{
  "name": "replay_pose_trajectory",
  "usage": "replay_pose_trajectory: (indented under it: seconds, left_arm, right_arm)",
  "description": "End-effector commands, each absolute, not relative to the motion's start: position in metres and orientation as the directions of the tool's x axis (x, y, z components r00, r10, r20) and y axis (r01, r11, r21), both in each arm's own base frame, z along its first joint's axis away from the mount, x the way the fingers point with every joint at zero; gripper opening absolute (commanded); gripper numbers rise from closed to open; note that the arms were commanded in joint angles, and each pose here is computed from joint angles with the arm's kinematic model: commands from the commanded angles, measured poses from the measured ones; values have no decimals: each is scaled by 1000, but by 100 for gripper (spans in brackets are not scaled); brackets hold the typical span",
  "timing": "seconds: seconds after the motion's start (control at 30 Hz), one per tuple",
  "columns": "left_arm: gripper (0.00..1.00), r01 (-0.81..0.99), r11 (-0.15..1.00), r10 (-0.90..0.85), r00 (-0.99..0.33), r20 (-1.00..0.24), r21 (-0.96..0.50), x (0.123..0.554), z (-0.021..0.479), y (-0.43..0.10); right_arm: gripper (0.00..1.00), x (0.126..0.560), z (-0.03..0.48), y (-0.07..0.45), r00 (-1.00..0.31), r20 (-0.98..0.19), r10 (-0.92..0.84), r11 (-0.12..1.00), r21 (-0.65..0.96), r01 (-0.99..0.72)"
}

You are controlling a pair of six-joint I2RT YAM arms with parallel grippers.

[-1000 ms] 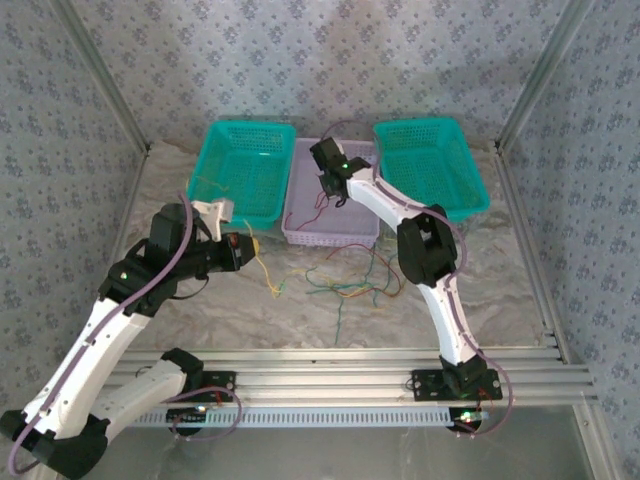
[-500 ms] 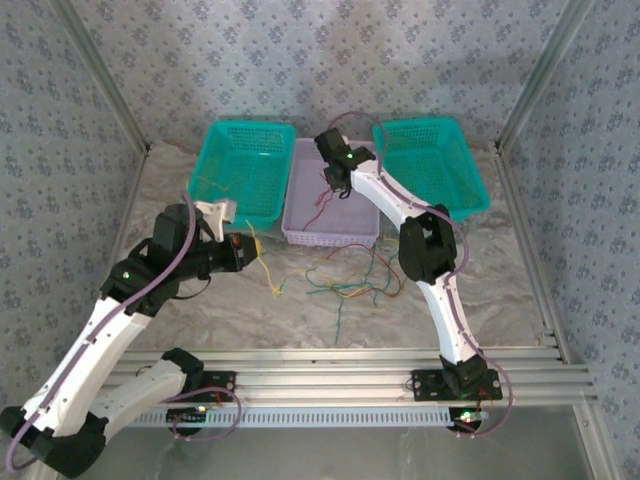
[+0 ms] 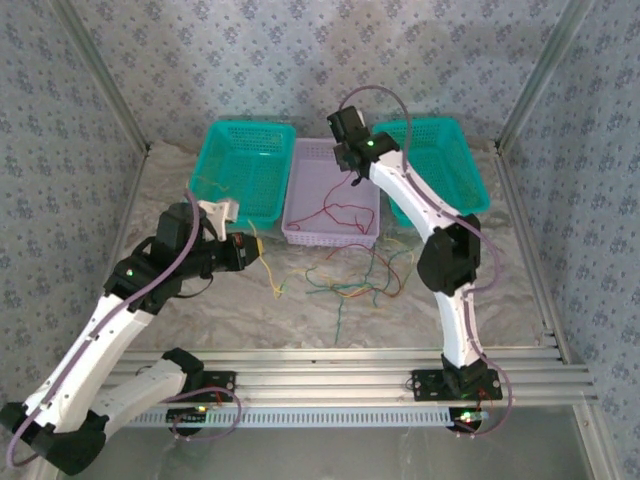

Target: Untangle the cables

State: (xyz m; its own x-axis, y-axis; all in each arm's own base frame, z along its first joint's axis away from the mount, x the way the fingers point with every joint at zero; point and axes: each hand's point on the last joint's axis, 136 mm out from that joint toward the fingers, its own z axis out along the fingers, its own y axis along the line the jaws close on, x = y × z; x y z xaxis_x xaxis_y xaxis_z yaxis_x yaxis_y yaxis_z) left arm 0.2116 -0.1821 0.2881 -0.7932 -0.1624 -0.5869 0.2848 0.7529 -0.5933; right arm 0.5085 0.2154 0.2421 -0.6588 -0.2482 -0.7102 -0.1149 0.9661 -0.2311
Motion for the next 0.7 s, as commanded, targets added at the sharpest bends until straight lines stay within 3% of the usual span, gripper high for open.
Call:
replay_pose_trajectory:
  seconds: [0.0,0.13,0.23,0.4,0.5,0.67]
  left_arm:
    - [0,302,734,-204,-756,-622,-608,217,309,-184]
    - [0,294,727,-255,-725,-640,-621,222,317,-181]
    - [0,289,719,-276,-716,-641,-632,224,319,-181]
    - [0,292,715,-274,-720,-638,-636,226,319,-184]
    - [0,290,720,-275,-714,-644,-630,226,319,-182]
    - [0,287,718,-282,-713,-642,-634,226,319,-182]
  right_arm:
    - [57,458,293,244,-586,-773,-243,961,-110,-253]
    - [59,389,291,275,-602,-779,-176,866,167,-471]
    - [59,336,279,290,-619,-773,-141,732,340,-591]
    - [56,285,235,290,-662,-739,-130,685,416,-598]
    - [56,254,222,306,-685,-715,-137,597,492,-634]
    - [58,233,195,326,-699,-697,-162,569,512,-643]
